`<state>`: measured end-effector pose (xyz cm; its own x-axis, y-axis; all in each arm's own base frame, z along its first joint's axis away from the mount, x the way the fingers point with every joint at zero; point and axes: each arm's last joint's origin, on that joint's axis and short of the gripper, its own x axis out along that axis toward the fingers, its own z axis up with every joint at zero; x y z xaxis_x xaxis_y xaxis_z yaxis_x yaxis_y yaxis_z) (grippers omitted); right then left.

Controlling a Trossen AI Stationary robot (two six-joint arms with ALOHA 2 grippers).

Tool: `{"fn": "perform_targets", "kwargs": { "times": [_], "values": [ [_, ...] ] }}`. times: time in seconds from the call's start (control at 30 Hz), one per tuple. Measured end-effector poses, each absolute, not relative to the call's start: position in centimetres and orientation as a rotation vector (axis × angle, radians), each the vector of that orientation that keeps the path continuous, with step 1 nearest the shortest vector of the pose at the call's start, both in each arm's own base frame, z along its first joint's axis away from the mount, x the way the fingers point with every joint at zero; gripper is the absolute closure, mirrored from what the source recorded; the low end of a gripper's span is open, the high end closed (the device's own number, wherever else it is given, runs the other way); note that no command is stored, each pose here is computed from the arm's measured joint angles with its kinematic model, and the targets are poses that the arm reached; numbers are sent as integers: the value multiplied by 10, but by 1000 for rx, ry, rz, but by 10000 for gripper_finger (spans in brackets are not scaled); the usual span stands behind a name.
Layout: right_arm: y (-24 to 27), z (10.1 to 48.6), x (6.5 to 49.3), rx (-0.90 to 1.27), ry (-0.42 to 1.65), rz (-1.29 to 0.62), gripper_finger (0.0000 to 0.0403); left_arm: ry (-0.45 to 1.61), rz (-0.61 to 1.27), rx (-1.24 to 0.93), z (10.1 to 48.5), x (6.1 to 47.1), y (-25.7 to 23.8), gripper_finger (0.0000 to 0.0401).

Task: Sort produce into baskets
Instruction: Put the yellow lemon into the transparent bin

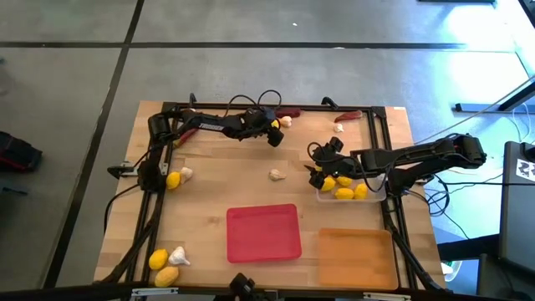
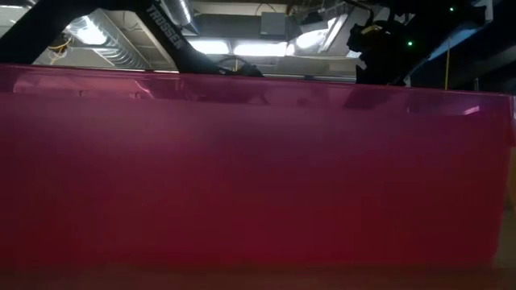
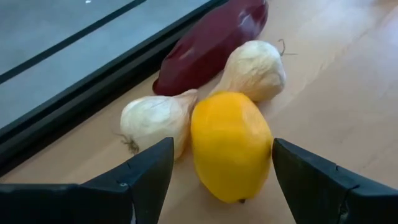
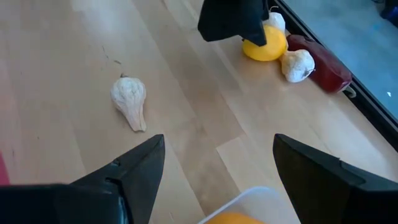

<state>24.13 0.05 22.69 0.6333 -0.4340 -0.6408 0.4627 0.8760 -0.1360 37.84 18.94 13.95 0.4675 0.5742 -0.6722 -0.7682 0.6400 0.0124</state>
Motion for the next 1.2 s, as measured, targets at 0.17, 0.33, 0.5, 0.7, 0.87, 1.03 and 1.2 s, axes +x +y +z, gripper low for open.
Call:
{"fn": "perform_targets", "kwargs": {
  "times": [0.17,0.33,0.5,0.7,0.87,1.03,1.2],
  "values": [
    [1,227,242,44,718,-513,109,694,827,-317,135,379,192,135],
    [1,227,241,43,718,-513,109,702,809,-312,131,380,192,135],
    [1,227,242,44,718,-513,109,752,800,-309,118,380,192,135],
    [1,227,241,44,718,-513,109,758,806,-292,116,379,194,155],
    [1,227,241,44,718,-513,109,758,805,-283,116,379,196,205],
    [1,227,241,44,719,-513,109,758,798,-267,116,379,197,226],
    [1,227,241,44,719,-513,109,761,789,-254,117,379,196,223]
  ]
}}
